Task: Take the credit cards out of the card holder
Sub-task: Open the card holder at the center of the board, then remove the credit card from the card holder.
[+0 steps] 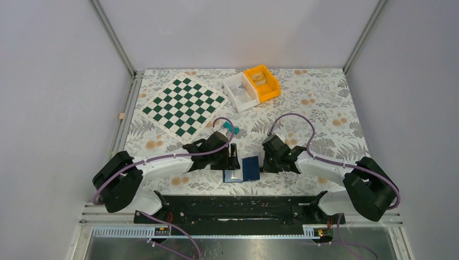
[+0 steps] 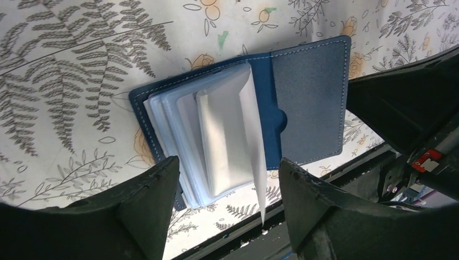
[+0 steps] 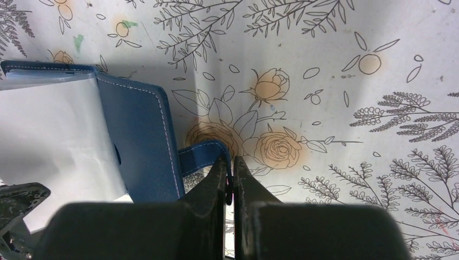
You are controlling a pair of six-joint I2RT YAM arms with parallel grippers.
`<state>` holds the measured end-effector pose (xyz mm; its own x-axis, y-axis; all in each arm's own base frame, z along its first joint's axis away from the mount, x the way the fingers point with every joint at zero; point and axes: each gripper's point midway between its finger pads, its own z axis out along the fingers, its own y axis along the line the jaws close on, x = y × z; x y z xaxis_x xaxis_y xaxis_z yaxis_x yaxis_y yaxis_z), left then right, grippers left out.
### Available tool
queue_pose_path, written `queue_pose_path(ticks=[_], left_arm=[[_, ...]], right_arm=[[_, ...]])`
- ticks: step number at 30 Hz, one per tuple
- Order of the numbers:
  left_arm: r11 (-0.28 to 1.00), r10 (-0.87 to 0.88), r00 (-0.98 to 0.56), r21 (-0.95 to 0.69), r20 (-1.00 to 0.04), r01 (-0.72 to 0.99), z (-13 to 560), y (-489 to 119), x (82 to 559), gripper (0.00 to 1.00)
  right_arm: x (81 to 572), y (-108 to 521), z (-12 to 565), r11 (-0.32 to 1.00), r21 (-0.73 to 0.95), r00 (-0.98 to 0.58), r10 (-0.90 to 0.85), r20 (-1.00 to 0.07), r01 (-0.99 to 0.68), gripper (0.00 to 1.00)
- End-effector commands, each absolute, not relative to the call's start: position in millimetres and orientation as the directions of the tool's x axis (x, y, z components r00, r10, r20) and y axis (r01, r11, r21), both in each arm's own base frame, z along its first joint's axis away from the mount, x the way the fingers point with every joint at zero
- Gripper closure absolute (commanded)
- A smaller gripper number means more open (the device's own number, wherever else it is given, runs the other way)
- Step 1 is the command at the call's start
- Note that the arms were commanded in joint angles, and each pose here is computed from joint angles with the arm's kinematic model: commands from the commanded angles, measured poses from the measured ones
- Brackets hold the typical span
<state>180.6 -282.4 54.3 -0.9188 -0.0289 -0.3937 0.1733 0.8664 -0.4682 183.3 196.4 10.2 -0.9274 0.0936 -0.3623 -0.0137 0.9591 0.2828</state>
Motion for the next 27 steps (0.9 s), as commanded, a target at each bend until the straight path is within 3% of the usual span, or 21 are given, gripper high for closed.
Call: queue_pose_path(ticks=[1, 7, 12, 18, 27], left_arm=[[0.797, -0.045, -0.900, -0.558, -0.433, 0.229, 75, -309, 193, 0.33], [0.794, -0.040, -0.900, -0.561, -0.434, 0.235, 75, -311, 193, 0.33], [0.809, -0.071, -0.883, -0.545, -0.464, 0.222, 86, -300, 197, 0.34], [0.754, -0.076, -0.894, -0.613, -0.441, 0.238, 95, -305, 196, 0.34], [0.653, -0.058, -0.917, -0.709, -0.395, 0.264, 99, -328, 186, 0.41]], right_arm=[[190, 199, 12, 0.958, 0.287, -0.923, 0.082, -0.375, -0.031, 0.95], [191, 198, 13, 0.957, 0.287, -0.921, 0.081, -0.381, -0.035, 0.94], [198, 197, 41, 0.960, 0.278, -0.908, 0.083, -0.411, -0.038, 0.75], [203, 211, 87, 0.933, 0.354, -0.896, 0.104, -0.433, -0.063, 0.61], [196, 237, 148, 0.857, 0.497, -0.857, 0.152, -0.493, -0.134, 0.61]])
